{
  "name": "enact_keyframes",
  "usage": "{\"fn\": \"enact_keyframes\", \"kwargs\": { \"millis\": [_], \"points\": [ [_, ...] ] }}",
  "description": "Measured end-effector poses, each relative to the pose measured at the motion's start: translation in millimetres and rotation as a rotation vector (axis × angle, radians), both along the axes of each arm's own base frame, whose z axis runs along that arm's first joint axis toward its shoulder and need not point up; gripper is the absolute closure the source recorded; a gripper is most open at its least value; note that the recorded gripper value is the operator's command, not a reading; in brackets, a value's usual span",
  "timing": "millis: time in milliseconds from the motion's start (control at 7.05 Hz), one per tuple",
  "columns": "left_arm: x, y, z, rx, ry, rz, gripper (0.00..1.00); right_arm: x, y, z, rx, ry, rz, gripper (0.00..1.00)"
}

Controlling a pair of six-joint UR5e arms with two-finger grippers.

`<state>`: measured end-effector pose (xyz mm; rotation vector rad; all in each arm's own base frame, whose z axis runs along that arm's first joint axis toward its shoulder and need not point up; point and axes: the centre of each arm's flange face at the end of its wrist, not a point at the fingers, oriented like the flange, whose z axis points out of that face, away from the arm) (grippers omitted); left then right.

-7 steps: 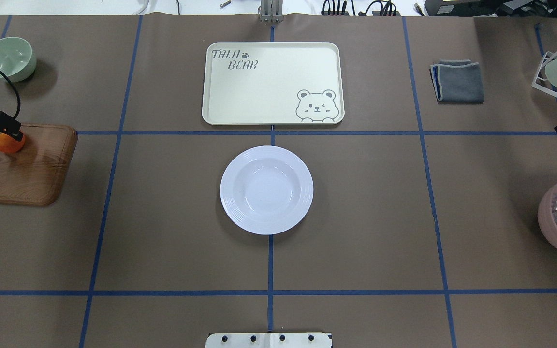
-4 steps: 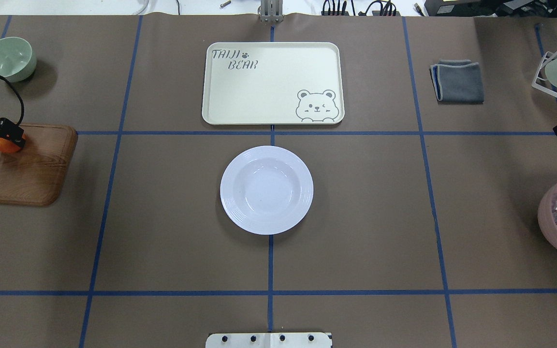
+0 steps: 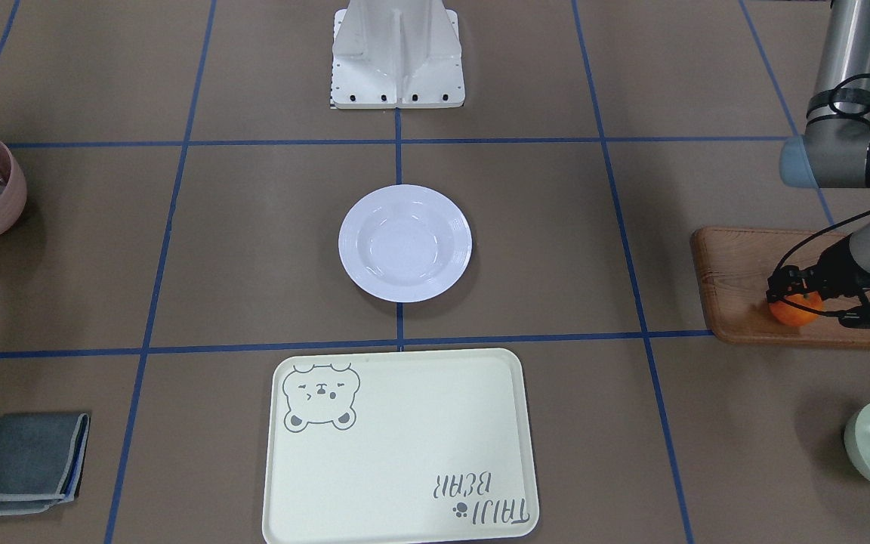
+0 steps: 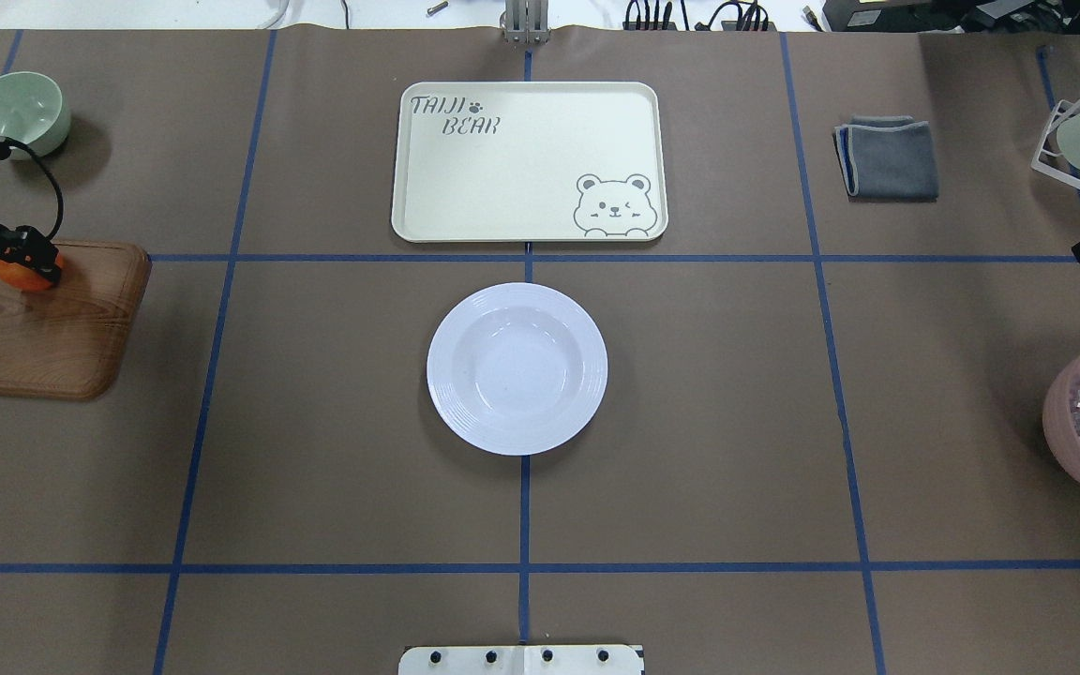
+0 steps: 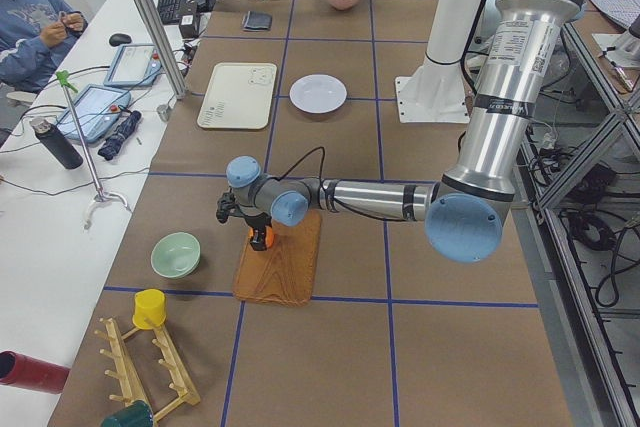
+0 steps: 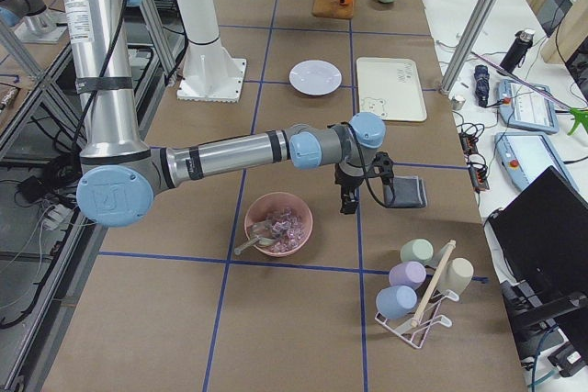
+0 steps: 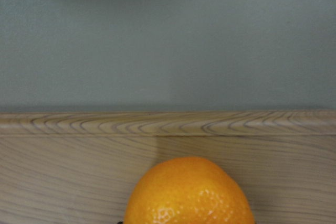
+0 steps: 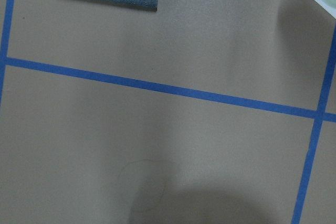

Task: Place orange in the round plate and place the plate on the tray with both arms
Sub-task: 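Lift the orange with the left gripper and carry it over the white plate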

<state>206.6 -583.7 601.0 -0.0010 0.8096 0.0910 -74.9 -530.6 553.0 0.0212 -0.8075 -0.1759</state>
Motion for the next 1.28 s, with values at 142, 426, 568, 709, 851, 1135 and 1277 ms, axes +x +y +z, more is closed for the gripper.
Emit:
{"fn": "enact_keyframes", "kwargs": {
  "millis": [142,426,568,709,851,1135,1277],
  "points": [
    [11.4,-12.7,-42.1,-0.041,0.055,-0.016,1.0,0.1,0.1,-1.6,0.003,-0.001,0.0,0.0],
    [74.9,6.3,-149.0,-0.121,0.135,-0.077,1.0,0.6,0.2,-4.0,0.007,-0.001,0.002,0.0],
    [139.2,35.6,-212.5,-0.166,0.157,-0.108,1.0,0.5,0.1,-4.1,0.007,-0.001,0.002,0.0],
    [206.8,66.7,-277.7,-0.203,0.178,-0.133,1.0,0.2,-0.1,-4.3,0.007,-0.001,0.001,0.0],
    [271.7,99.1,-345.8,-0.225,0.184,-0.153,1.0,-0.7,-0.4,-3.8,0.006,-0.001,0.0,0.0],
    [351.6,130.1,-437.1,-0.214,0.157,-0.168,1.0,-3.4,-1.5,-2.9,0.006,0.0,-0.005,0.0],
    [376.8,132.0,-454.2,-0.206,0.139,-0.171,1.0,-4.4,-1.6,-2.7,0.005,0.0,-0.007,0.0]
  ]
}}
